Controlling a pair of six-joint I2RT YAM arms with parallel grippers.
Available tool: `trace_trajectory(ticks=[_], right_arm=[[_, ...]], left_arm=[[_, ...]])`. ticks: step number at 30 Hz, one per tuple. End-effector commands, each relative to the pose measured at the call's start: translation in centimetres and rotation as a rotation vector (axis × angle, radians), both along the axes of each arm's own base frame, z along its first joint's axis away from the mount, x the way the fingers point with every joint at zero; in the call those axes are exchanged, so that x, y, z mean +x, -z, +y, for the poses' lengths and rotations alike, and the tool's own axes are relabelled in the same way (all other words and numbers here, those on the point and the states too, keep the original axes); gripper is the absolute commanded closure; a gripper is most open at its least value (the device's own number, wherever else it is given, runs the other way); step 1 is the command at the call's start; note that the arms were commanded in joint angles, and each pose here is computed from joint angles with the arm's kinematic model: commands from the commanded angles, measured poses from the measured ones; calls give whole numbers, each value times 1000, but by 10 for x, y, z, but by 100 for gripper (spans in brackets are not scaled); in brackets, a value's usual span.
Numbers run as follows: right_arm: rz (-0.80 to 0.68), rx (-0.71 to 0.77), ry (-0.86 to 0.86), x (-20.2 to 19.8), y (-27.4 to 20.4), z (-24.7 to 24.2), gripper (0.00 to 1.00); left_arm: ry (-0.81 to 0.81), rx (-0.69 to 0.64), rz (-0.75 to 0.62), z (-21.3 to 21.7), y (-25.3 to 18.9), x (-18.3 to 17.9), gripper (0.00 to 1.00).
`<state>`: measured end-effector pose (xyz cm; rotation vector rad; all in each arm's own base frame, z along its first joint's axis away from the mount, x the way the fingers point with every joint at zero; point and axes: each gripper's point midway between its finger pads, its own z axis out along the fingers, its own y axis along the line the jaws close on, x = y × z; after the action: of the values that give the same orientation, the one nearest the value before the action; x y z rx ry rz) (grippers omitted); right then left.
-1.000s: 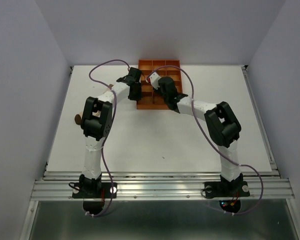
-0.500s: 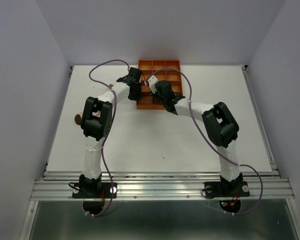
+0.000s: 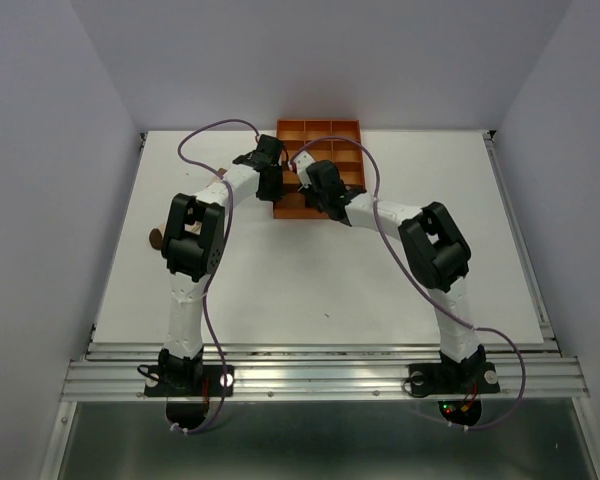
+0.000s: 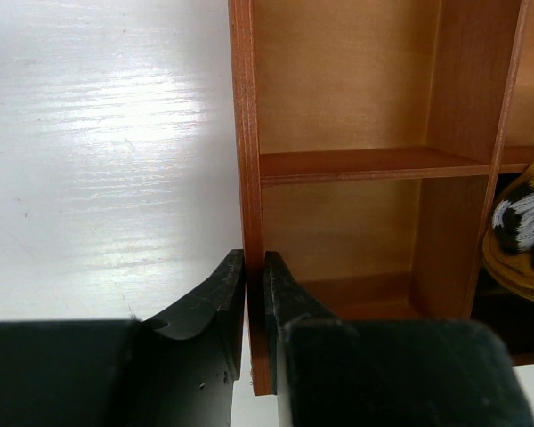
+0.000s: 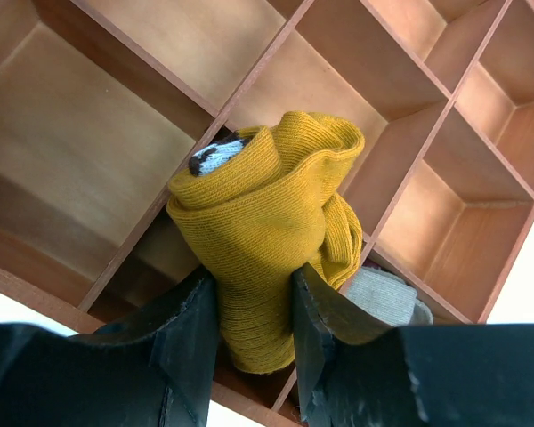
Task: Roll the socks
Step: Place the sock in the storage box.
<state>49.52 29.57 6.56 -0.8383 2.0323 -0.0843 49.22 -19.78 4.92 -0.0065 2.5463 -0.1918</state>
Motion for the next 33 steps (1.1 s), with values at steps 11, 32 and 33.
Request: trace_trajectory(ticks=[11, 32, 33], right_arm=[[396, -11, -15, -44, 68, -23, 99], [563, -63, -113, -42, 59, -26, 99], [566, -68, -104, -42, 63, -27, 99]], left_arm=[[-1, -33, -78, -5, -28, 13, 100], [26, -31, -75, -6, -23, 15, 100], [25, -30, -77, -6, -23, 15, 100]])
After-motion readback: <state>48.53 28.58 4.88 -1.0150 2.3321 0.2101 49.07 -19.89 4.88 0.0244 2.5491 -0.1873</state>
